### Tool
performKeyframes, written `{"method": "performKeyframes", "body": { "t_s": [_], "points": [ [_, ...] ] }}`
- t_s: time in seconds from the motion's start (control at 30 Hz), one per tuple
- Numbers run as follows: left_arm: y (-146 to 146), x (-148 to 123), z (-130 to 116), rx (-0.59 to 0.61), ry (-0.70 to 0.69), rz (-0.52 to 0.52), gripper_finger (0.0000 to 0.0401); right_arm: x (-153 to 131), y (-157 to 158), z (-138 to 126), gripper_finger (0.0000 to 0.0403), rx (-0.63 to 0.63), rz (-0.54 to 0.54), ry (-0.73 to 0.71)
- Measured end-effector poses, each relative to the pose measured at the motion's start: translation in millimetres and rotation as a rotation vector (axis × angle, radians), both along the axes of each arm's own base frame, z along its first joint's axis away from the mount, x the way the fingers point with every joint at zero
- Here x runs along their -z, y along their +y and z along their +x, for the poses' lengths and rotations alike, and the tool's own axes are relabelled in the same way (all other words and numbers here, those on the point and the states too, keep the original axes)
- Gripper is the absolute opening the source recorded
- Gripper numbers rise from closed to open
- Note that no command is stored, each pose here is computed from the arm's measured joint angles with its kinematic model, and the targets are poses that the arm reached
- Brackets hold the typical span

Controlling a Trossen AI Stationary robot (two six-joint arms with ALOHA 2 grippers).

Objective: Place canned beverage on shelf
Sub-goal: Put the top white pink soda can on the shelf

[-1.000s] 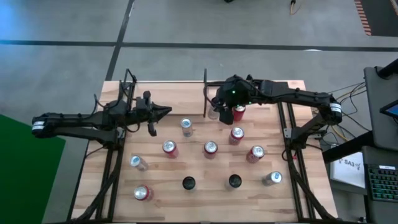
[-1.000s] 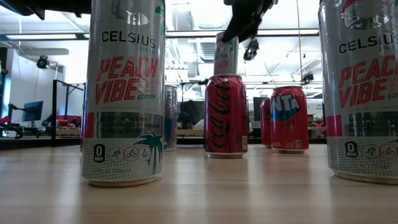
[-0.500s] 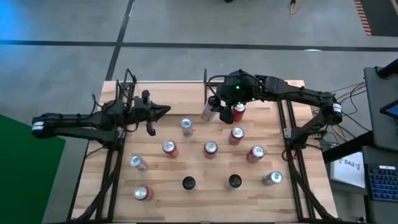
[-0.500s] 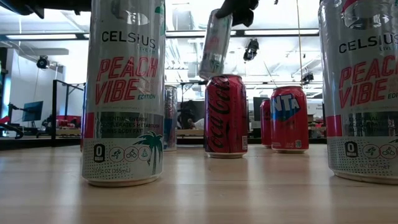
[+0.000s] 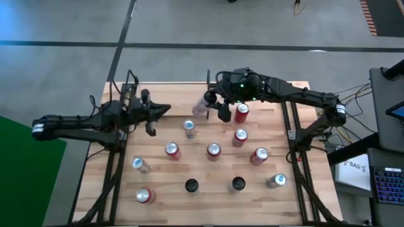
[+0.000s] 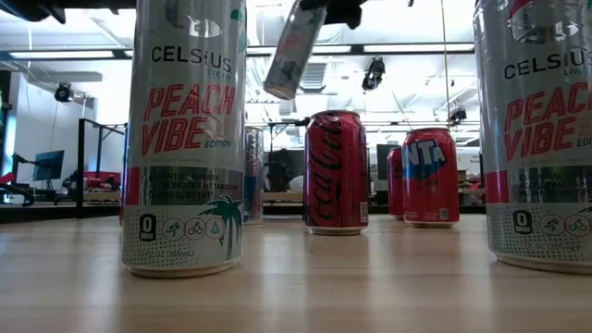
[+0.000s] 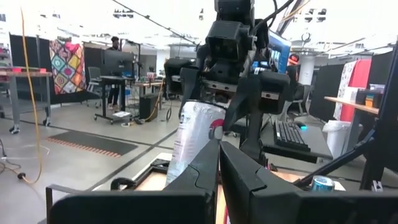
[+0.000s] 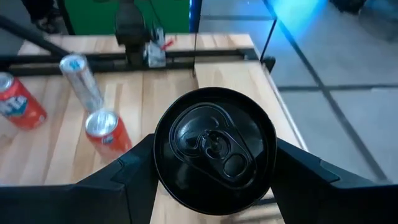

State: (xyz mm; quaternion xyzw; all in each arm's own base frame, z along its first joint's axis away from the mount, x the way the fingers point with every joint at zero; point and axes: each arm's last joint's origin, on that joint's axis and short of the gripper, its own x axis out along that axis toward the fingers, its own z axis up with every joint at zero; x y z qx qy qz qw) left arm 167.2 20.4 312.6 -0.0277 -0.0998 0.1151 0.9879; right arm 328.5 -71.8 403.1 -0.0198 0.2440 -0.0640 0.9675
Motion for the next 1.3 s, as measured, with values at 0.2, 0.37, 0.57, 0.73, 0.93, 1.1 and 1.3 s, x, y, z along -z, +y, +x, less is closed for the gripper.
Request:
{"method": "performKeyframes", "body": {
  "t_s": [0.2, 0.37, 0.57, 0.73, 0.93, 1.1, 1.3],
  "points": [
    [-1, -5, -7, -0.001, -0.037, 0.007, 0.0, 22, -7, 29, 0.0238, -0.008, -0.047, 0.01],
    [-2, -10, -14, 0.012, -0.071, 0.013, 0.0, 23, -15, 53, 0.0238, -0.014, -0.075, 0.014],
    [-4, -15, -22, 0.076, -0.108, 0.033, 0.0, 23, -25, 81, 0.0238, -0.007, -0.095, 0.087],
    [-6, -17, -26, 0.112, -0.125, 0.035, 0.0, 19, -35, 97, 0.0238, -0.002, -0.101, 0.119],
    [-8, -18, -28, 0.153, -0.134, 0.039, 0.0, 29, -53, 107, 0.0238, 0.011, -0.092, 0.201],
    [-8, -18, -28, 0.159, -0.136, 0.034, 0.0, 38, -70, 112, 0.0238, 0.026, -0.08, 0.246],
    [-8, -18, -28, 0.159, -0.133, 0.033, 0.0, 54, -91, 114, 0.0238, 0.044, -0.05, 0.278]
  ]
}}
